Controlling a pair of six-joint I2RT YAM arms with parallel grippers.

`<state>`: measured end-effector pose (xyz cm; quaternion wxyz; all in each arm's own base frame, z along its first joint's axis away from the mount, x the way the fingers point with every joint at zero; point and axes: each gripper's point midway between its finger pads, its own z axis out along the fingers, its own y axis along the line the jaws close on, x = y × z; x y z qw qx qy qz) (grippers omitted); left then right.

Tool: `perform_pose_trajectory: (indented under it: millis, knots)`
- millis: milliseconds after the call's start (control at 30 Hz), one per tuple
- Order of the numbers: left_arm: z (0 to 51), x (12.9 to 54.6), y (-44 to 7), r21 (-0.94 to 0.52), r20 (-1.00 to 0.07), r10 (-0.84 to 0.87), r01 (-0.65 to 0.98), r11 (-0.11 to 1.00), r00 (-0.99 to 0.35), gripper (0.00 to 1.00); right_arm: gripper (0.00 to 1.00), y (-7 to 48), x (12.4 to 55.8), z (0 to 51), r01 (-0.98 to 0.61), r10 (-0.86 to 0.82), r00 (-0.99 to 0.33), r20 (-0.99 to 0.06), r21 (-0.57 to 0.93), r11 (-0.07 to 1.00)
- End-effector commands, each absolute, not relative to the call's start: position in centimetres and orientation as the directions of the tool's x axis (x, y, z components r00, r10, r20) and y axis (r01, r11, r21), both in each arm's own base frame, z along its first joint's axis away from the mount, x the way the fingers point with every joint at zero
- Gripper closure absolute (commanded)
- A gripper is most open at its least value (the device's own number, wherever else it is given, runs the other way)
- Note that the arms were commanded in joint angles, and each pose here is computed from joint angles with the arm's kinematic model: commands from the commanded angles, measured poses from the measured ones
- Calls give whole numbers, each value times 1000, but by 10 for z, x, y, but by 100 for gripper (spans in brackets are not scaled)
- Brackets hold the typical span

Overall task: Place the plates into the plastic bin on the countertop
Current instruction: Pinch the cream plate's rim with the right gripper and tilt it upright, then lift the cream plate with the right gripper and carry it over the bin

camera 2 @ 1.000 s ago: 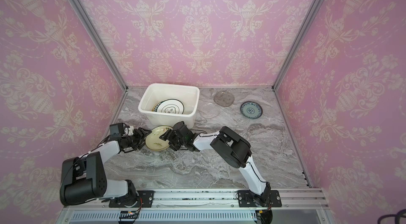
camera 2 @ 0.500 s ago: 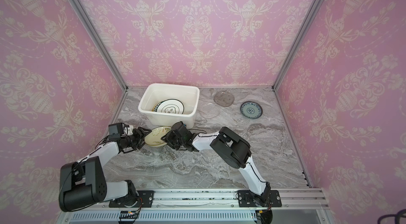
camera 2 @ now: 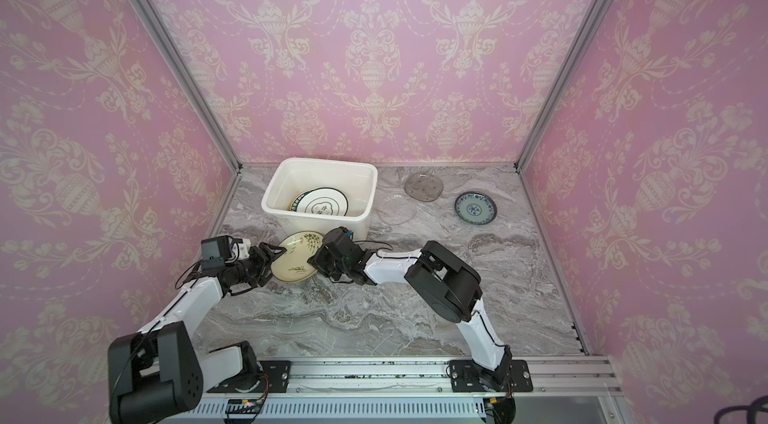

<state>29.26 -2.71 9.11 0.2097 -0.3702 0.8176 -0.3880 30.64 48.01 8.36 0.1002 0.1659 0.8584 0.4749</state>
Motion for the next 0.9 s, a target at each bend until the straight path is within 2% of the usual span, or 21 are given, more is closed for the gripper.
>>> perform_pose_trajectory:
  millis: [0,133,167,533,733,867]
  knots:
    - [108,292,-32,-811,-85,-753,-393,433,-652,27,87,491,297,151,39,319,-940,-119,893,448]
    - [118,292,-30,-812,-102,-758,-387,438,-644,25,89,478,285,158,25,299,-943,-149,861,508]
    - [120,293,-30,-812,-105,-759,-385,439,-643,1,90,474,282,159,23,294,-943,-155,852,524]
    - [157,309,-31,-856,-137,-763,-313,412,-631,1,94,407,257,211,-49,245,-926,-289,733,679]
    - [179,322,-34,-864,-170,-766,-279,418,-620,1,94,362,262,258,-50,289,-892,-347,711,701]
    - [206,332,-43,-854,-248,-750,-227,468,-613,1,94,341,276,299,-49,339,-864,-371,733,678]
